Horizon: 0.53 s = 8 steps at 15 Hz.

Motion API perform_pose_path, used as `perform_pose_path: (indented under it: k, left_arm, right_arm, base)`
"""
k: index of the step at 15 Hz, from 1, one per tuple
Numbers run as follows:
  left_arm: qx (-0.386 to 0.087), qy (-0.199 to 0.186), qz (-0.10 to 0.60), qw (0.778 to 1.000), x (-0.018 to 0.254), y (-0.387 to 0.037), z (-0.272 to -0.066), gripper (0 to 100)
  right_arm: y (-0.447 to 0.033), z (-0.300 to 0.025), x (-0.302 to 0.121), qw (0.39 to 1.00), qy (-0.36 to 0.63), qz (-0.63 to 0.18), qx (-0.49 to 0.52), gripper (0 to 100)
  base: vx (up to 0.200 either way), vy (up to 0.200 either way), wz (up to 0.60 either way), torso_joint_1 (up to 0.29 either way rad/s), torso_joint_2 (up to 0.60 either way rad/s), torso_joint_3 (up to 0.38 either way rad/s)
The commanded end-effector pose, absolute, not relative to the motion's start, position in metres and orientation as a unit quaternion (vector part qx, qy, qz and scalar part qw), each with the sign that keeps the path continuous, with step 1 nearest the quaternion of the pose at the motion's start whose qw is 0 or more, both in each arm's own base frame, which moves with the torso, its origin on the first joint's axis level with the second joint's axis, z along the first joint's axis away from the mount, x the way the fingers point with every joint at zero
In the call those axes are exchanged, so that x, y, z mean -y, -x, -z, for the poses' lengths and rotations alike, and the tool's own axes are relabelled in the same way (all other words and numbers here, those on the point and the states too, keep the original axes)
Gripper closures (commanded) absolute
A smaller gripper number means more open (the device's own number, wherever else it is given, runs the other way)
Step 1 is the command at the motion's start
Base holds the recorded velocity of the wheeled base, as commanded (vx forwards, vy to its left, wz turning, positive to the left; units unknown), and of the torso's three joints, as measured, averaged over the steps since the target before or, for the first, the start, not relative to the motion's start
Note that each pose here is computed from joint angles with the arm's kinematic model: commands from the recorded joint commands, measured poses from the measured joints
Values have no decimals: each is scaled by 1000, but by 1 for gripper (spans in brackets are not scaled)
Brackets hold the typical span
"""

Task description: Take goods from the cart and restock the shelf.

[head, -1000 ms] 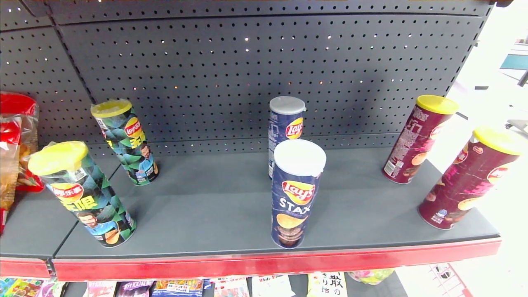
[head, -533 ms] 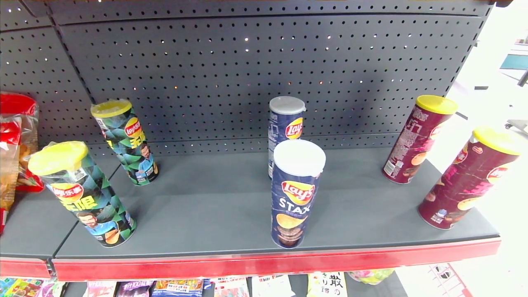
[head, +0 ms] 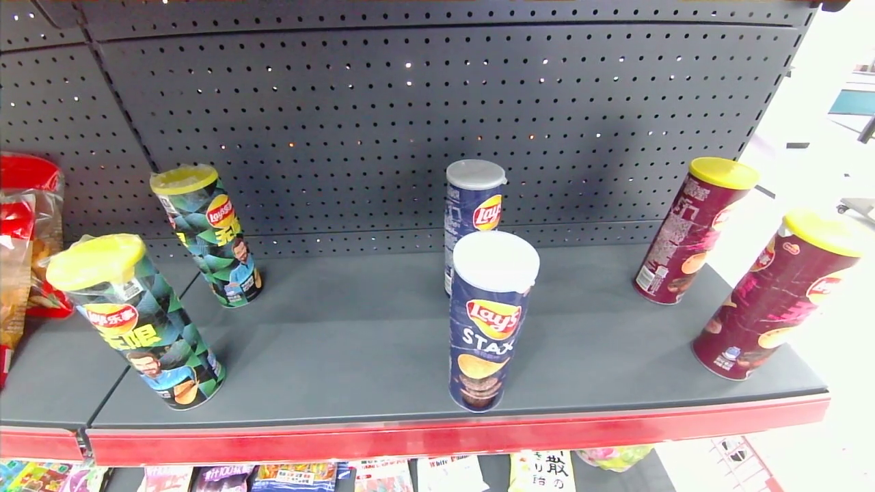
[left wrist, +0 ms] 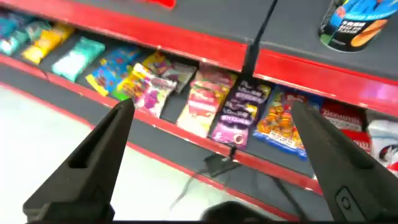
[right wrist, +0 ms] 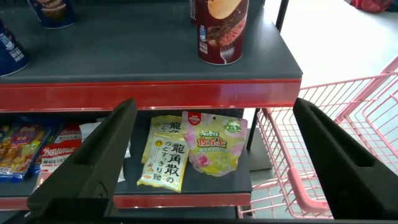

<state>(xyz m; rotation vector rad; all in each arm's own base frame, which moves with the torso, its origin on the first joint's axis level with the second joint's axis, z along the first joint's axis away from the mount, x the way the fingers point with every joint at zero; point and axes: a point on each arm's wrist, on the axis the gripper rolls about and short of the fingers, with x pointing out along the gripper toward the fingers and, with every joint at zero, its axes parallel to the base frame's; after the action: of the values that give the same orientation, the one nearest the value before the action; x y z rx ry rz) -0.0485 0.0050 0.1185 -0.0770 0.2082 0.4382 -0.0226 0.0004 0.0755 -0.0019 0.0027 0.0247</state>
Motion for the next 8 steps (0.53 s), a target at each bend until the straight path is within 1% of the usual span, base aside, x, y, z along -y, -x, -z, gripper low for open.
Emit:
perform_pose_path:
  k: [1, 2, 3, 4, 6, 7, 8]
  left_arm:
    - [-26, 42, -75, 996, 1, 28, -110, 0]
    - [-22, 18, -25, 999, 3, 21, -97, 0]
    - [-24, -26, -25, 999, 2, 15, -82, 0]
    - [-54, -18, -34, 998, 2, 16, -77, 0]
    - [-43, 12, -69, 997, 0, 16, -78, 0]
    - [-41, 11, -69, 997, 0, 16, -78, 0]
    - [-45, 1, -59, 997, 1, 16, -77, 0]
  right_arm:
    - [23, -75, 0, 1000, 1, -13, 0, 0]
    - [23, -75, 0, 1000, 1, -13, 0, 0]
    - [23, -75, 0, 1000, 2, -13, 0, 0]
    - [23, -75, 0, 1000, 2, -13, 0, 0]
    - [23, -75, 0, 1000, 2, -12, 0, 0]
    - [23, -75, 0, 1000, 3, -11, 0, 0]
    - [23, -75, 0, 1000, 2, -11, 0, 0]
  base:
    - [0, 0, 0, 0, 0, 0]
    - [0, 0, 0, 0, 0, 0]
    - [0, 0, 0, 0, 0, 0]
    - [0, 0, 0, 0, 0, 0]
    - [0, 0, 0, 0, 0, 0]
    - [0, 0, 0, 0, 0, 0]
    - [0, 0, 0, 0, 0, 0]
